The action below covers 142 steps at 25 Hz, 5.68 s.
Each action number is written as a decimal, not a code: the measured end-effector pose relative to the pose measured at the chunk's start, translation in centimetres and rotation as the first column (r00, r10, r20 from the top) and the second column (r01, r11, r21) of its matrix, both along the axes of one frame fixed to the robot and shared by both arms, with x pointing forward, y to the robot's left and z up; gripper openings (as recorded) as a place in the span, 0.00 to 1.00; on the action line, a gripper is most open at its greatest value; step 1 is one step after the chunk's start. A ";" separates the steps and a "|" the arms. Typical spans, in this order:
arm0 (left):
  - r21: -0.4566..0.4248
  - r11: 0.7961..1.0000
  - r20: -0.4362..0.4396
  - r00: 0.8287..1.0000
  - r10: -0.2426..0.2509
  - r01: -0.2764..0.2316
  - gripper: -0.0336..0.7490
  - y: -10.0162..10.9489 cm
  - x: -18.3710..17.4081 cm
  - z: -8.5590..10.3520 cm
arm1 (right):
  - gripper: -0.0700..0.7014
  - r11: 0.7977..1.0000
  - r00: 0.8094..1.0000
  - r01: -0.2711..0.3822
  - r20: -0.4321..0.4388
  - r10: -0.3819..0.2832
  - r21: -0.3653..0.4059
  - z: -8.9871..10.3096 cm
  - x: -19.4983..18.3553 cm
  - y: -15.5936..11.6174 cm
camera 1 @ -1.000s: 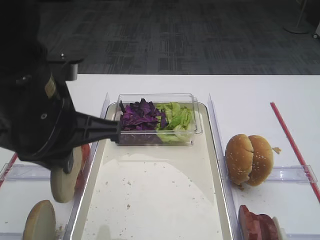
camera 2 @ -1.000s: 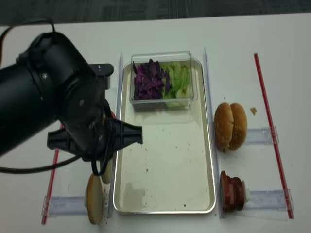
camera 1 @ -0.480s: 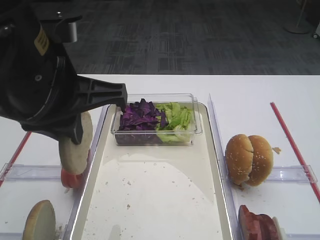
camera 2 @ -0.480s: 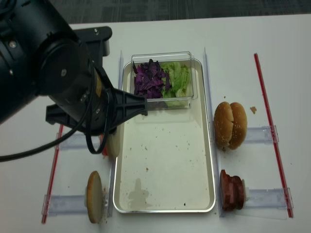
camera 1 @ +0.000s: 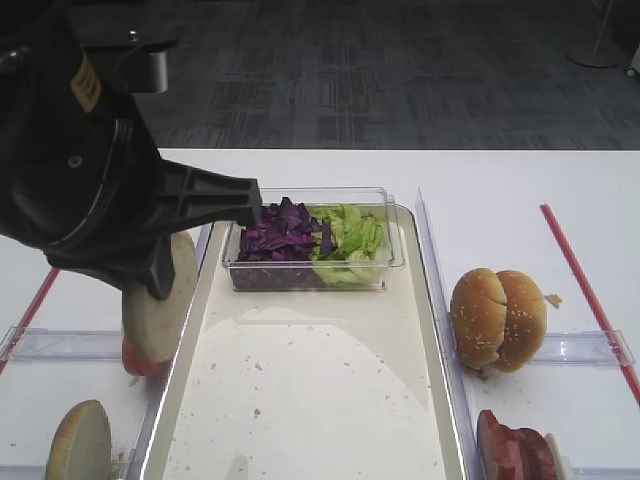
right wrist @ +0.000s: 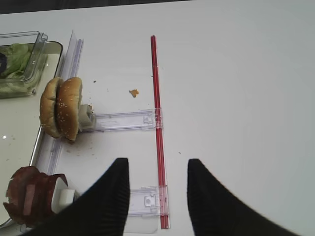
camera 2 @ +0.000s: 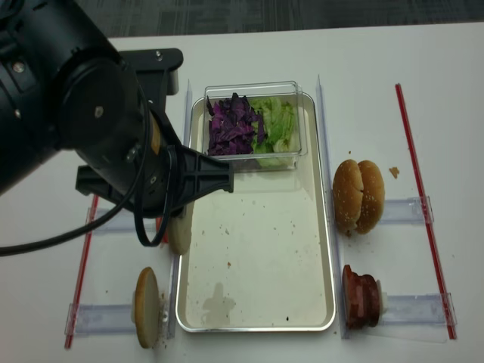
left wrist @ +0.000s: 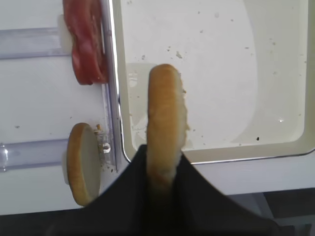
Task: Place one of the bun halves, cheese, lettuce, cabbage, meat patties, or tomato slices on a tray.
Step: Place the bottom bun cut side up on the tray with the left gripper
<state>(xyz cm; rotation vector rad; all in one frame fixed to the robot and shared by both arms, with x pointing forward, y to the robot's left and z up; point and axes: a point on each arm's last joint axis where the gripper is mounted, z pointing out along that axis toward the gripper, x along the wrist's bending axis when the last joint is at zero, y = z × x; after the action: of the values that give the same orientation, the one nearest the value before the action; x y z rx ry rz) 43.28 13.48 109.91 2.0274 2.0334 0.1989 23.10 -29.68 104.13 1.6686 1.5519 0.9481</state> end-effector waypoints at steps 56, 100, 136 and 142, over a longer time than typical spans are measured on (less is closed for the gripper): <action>-0.509 0.838 0.038 0.977 -0.208 0.198 0.08 -3.8 3.8 -4.8 | 0.50 1.000 1.000 0.000 0.000 0.000 0.000 0.0 0.0 0.0; -0.600 0.794 -0.100 0.976 -0.194 0.096 0.08 -2.7 6.9 -15.8 | 0.50 1.000 1.000 0.000 0.000 0.000 0.000 0.0 0.0 0.0; -0.553 0.829 -0.166 0.964 -0.206 0.082 0.34 -1.7 6.6 -16.2 | 0.50 1.000 1.000 0.000 0.000 0.000 0.000 0.0 0.0 0.0; -0.555 0.830 -0.172 0.967 -0.188 0.063 0.35 -1.1 7.0 -16.2 | 0.50 1.000 1.000 0.000 0.000 0.000 0.000 0.0 0.0 0.0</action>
<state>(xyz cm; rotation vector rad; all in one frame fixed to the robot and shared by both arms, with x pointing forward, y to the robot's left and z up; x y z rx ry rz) 50.26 12.37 93.74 1.8509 1.7784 -0.5981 23.10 -29.68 104.13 1.6686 1.5519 0.9481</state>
